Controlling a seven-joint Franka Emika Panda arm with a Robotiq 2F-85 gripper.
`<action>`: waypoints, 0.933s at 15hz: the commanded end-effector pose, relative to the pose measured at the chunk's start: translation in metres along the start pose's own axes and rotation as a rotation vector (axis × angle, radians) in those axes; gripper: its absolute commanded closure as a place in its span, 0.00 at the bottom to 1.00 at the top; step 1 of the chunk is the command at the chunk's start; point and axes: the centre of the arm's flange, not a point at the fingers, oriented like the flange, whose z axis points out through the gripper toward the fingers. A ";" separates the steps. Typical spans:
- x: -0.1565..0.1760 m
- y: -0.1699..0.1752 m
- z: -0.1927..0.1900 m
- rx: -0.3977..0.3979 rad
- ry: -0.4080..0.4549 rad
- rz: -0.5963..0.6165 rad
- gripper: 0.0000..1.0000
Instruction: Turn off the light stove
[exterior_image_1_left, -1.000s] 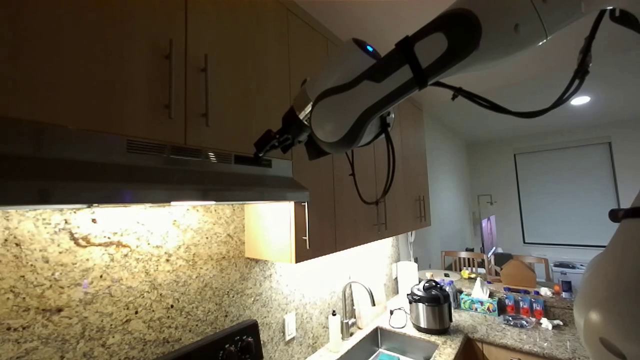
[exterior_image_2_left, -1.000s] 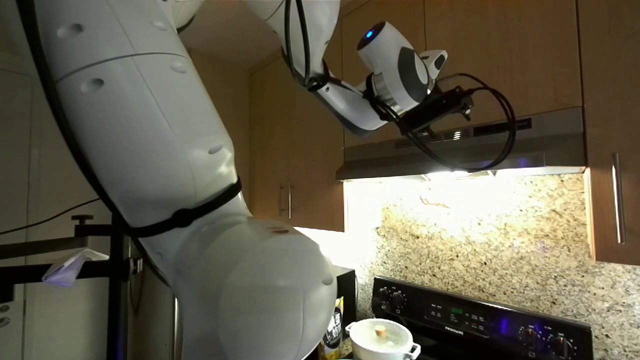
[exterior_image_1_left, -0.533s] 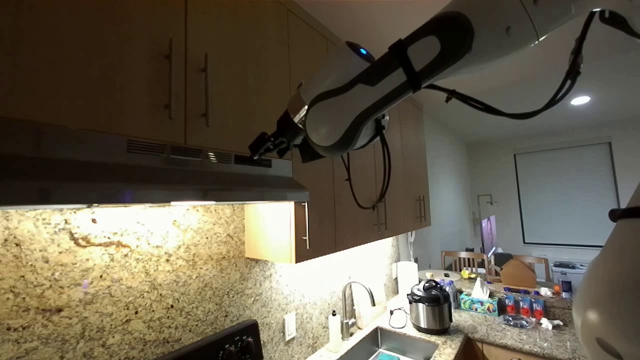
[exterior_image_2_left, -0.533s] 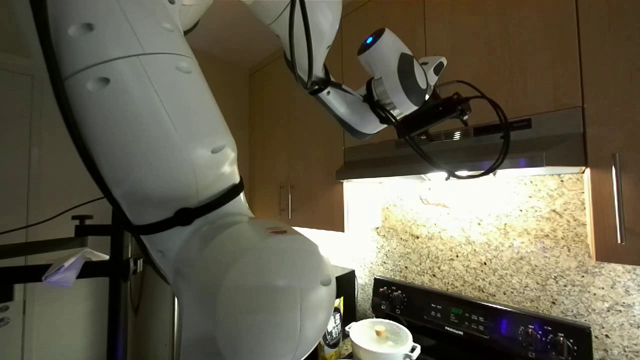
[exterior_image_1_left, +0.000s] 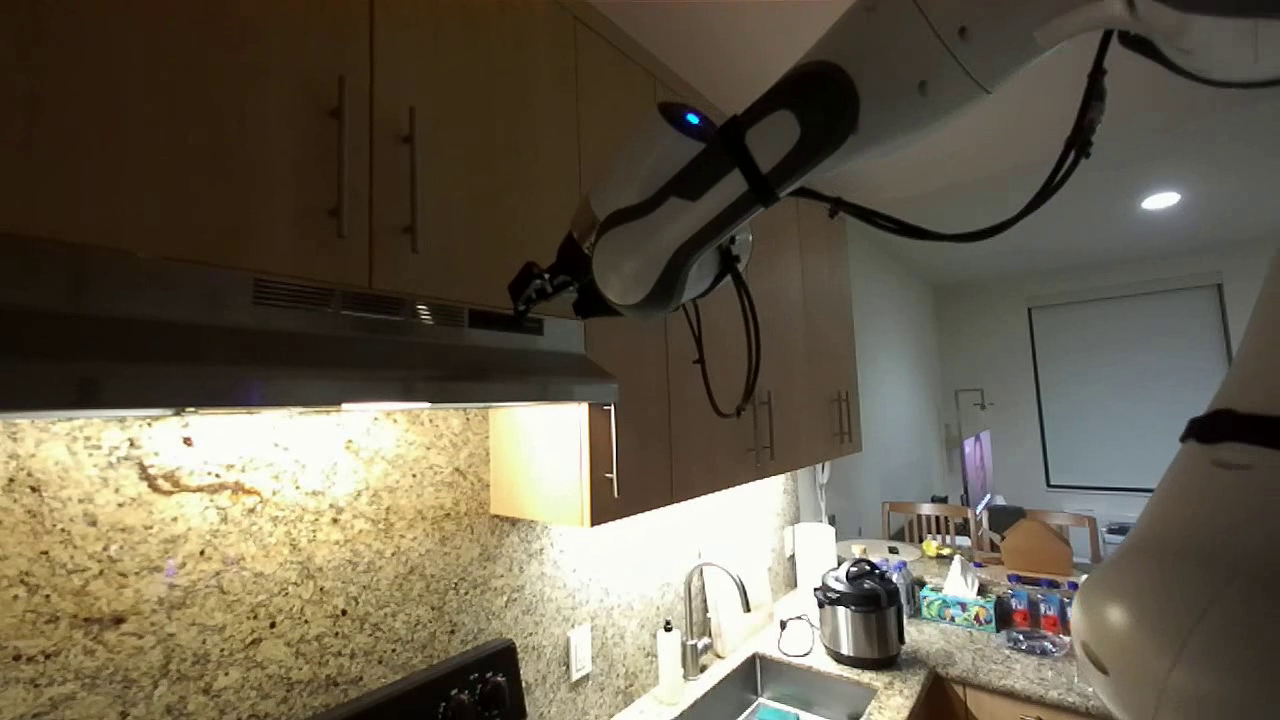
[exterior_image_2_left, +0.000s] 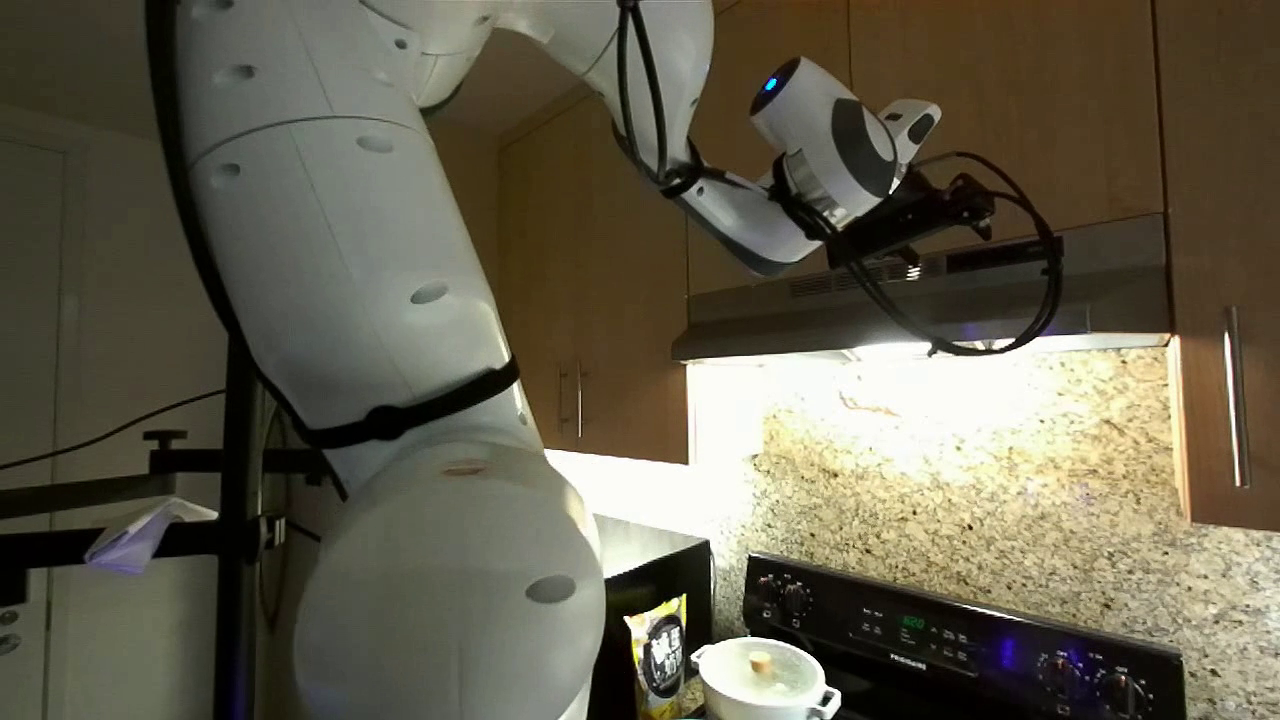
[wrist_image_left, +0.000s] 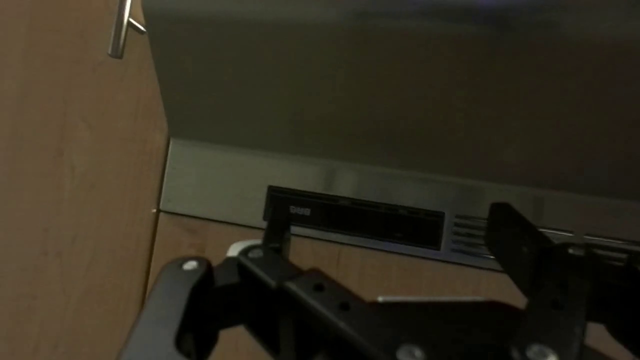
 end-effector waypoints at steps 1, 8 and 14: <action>0.015 -0.003 0.029 -0.025 0.022 0.029 0.00; 0.037 0.025 0.058 -0.050 0.022 0.041 0.00; 0.032 0.039 0.065 -0.035 0.011 0.036 0.00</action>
